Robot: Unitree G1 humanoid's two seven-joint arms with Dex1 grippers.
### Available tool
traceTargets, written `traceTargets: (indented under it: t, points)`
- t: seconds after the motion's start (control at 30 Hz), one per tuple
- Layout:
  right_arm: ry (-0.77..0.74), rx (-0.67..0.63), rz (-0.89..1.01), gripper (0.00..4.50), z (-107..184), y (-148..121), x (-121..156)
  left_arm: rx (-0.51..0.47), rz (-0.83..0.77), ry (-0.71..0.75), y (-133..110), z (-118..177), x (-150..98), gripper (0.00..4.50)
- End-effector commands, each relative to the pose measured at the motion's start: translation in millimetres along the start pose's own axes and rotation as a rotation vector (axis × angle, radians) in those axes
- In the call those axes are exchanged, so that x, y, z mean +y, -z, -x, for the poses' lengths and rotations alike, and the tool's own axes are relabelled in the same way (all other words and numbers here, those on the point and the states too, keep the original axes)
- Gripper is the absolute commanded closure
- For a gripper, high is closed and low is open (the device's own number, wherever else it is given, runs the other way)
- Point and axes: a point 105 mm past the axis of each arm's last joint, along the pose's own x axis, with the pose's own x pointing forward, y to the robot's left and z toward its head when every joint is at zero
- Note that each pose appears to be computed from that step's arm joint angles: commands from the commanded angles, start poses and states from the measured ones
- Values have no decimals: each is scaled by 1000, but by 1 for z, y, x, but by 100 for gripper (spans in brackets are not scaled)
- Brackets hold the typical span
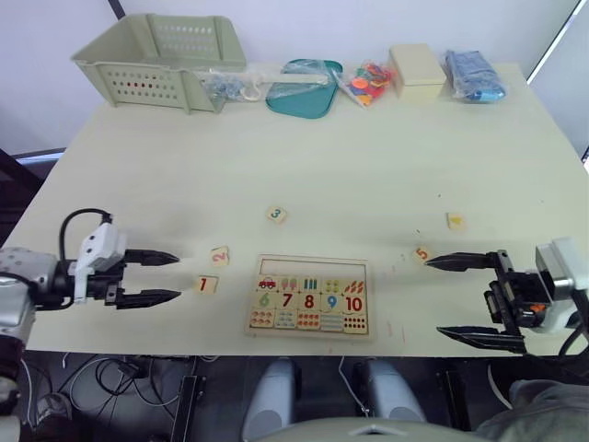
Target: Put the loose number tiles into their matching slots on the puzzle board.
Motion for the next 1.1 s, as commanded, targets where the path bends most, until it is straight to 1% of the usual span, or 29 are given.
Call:
traceTargets:
  t: [0.03,0.23,0.6,0.93,0.97,1.0,1.07,1.1]
  points:
    - [15,-5,63,0,1,-11,4,18,-34,64,1,-3,-3,139]
    - [34,0,61,0,2,-10,7,41,-68,94,2,-7,-2,139]
    - [49,-1,62,0,1,-11,8,52,-126,123,2,-16,0,139]
    - [58,0,62,0,1,-9,7,35,-162,139,0,-24,0,139]
    - [58,0,62,0,1,-9,7,37,-164,140,0,-24,0,192]
    - [59,0,63,0,1,-9,7,39,-165,140,0,-23,-1,224]
    - [60,1,65,0,1,-9,7,42,-168,139,0,-21,-2,314]
    - [61,1,65,0,1,-9,7,43,-170,138,0,-20,-2,338]
